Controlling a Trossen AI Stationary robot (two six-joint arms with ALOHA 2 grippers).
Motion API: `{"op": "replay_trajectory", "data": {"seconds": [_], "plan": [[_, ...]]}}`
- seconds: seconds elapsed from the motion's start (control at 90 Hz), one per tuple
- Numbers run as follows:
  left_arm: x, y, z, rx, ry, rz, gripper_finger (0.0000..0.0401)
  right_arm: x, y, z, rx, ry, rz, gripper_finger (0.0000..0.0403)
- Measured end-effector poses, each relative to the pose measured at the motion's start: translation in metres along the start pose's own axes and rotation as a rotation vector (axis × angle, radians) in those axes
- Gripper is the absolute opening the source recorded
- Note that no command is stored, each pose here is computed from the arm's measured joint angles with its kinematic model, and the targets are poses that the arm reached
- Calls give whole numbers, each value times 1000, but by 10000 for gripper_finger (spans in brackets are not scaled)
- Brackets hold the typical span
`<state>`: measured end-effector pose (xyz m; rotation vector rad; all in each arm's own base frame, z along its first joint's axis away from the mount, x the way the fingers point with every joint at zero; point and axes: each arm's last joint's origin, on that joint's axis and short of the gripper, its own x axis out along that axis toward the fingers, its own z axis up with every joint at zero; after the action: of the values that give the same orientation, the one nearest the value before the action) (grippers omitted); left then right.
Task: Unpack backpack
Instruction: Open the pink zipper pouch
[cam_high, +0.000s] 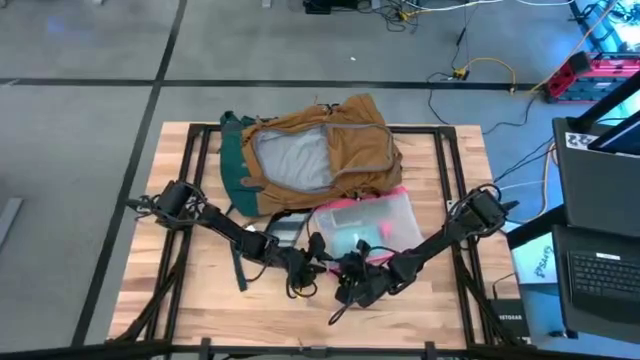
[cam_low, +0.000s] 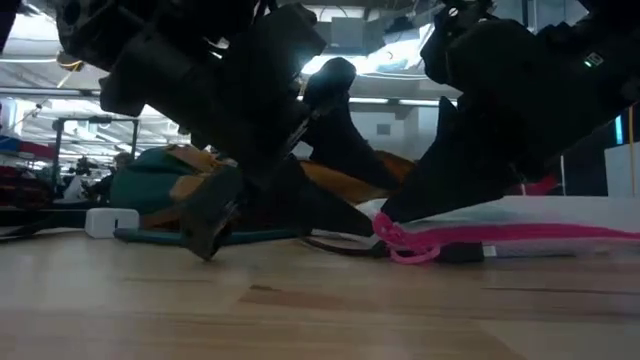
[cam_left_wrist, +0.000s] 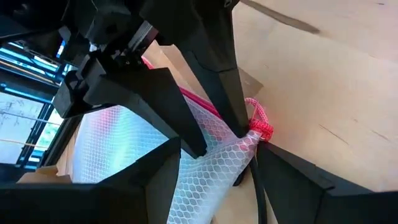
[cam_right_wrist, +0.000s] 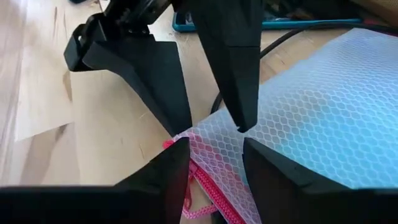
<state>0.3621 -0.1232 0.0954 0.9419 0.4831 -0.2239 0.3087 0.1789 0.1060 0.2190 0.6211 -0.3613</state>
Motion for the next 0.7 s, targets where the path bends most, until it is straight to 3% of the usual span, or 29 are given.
{"op": "replay_trajectory", "data": {"seconds": [0.422, 0.7], "plan": [[-1, -6, -8, -25, 78, -84, 198, 0, 0, 1, 5, -3, 3, 138], [-3, -10, -5, 4, 89, -81, 198, 0, 0, 0, 6, 3, 8, 138]]}}
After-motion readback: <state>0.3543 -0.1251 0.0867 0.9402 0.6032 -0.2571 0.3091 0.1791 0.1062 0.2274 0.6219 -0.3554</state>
